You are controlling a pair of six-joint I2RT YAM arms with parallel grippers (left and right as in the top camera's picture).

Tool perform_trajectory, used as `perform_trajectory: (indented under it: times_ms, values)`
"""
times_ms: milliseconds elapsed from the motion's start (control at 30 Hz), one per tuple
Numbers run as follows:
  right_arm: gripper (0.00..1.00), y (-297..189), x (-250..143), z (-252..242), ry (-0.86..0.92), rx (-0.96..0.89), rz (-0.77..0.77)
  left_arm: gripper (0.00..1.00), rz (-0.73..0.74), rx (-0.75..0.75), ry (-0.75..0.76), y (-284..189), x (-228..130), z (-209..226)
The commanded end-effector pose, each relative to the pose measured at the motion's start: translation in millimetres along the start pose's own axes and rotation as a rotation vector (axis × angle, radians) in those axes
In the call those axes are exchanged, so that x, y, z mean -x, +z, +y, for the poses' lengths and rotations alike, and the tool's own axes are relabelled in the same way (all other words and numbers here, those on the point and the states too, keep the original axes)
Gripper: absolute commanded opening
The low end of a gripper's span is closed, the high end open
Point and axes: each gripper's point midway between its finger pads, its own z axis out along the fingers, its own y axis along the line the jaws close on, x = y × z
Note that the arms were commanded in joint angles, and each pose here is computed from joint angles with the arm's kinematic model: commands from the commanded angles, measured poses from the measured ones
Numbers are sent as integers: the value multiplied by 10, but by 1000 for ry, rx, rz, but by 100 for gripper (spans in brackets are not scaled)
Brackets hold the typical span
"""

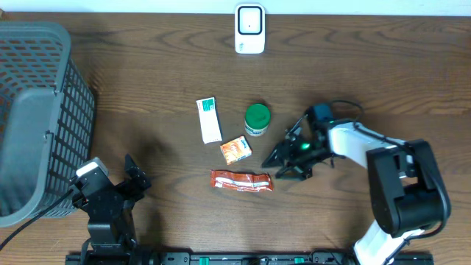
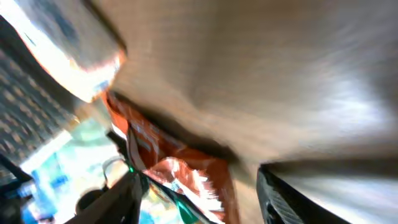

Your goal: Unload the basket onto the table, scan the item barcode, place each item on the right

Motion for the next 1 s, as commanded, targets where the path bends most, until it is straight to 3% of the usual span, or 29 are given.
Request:
perform_trajectory:
  times_ms: [0, 33, 67, 167, 433, 800, 967]
  values:
    - [62, -208, 319, -557, 60, -214, -161, 98, -2, 7, -6, 4, -2, 15]
    - [60, -273, 342, -543, 63, -204, -179, 98, -2, 7, -6, 4, -2, 15]
    - [52, -329, 350, -521, 58, -197, -193, 99, -2, 7, -6, 4, -2, 15]
    - [1, -450, 294, -380, 13, -168, -213, 98, -2, 7, -6, 4, -2, 15]
    - [1, -609, -47, 209, -203, -108, -254, 98, -2, 7, -6, 4, -2, 15]
    - [1, -16, -450, 584, -398, -123, -132, 98, -2, 7, -6, 4, -2, 15]
    - [1, 96, -492, 571, -399, -165, -132, 99, -2, 7, -6, 4, -2, 15]
